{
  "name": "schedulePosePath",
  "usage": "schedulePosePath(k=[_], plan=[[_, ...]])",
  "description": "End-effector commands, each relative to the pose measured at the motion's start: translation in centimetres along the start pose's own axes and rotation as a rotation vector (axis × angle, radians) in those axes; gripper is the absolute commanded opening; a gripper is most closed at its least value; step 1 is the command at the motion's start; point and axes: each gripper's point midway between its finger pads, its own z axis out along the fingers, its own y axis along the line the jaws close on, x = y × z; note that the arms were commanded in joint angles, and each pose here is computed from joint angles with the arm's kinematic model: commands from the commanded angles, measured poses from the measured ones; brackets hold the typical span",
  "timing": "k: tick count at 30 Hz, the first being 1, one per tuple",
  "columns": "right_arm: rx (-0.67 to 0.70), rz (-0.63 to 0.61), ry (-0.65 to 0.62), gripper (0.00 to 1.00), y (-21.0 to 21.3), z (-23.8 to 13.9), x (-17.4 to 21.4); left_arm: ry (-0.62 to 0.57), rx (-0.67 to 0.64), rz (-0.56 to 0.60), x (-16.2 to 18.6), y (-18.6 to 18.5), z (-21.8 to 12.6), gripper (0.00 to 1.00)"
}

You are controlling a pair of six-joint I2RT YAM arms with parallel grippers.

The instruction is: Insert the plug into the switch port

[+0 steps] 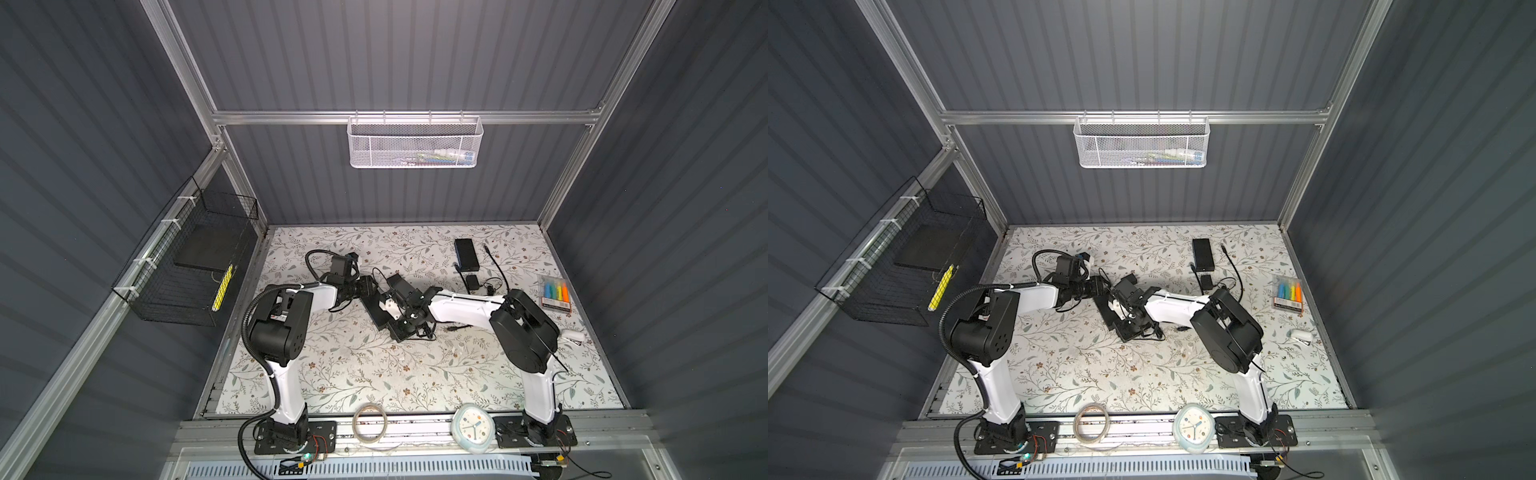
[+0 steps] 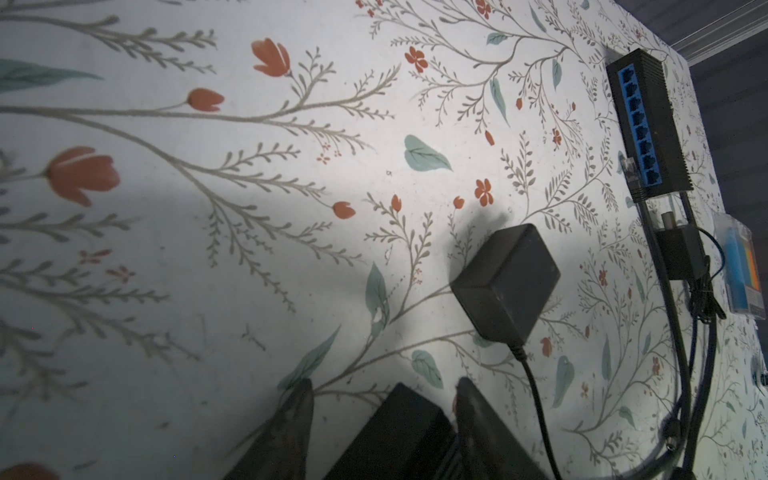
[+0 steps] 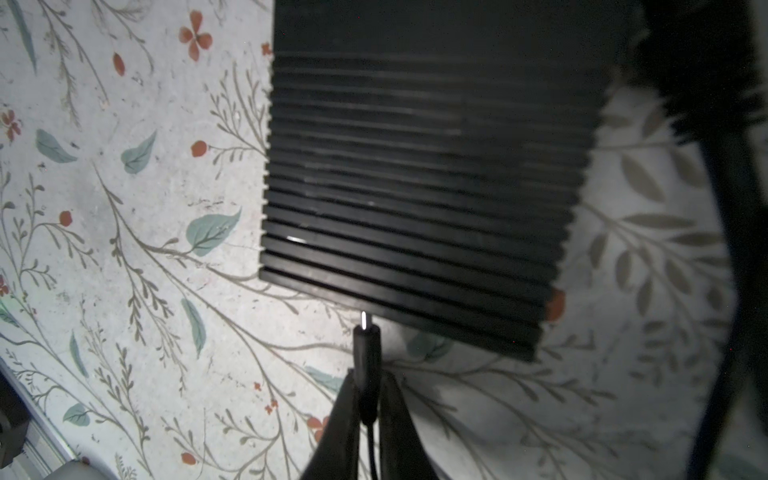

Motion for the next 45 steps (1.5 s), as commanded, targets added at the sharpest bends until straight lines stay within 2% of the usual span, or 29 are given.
schedulePosePath(k=[1, 12, 18, 24, 30, 45], plan=[[0.041, 0.018, 0.1, 0.14, -1.2, 2.0, 2.8, 0.015, 0.012, -0.005, 0.4, 0.1, 0.0, 0.56], [0.041, 0.017, 0.107, 0.18, -1.3, 2.3, 3.1, 0.015, 0.012, -0.005, 0.4, 0.1, -0.1, 0.55], [0.049, 0.026, 0.105, 0.01, -1.6, 2.6, 3.1, 0.016, 0.011, -0.001, 0.4, 0.1, -0.1, 0.55], [0.05, 0.022, 0.106, 0.0, -1.6, 2.6, 3.1, 0.018, 0.01, -0.002, 0.4, 0.1, -0.1, 0.55], [0.083, 0.005, 0.088, 0.15, -1.7, 2.1, 2.7, 0.016, 0.011, 0.002, 0.3, 0.0, -0.2, 0.55], [0.2, -0.085, 0.081, 0.2, -1.7, 2.9, 1.8, 0.019, 0.01, 0.004, 0.3, 0.0, -0.4, 0.55]])
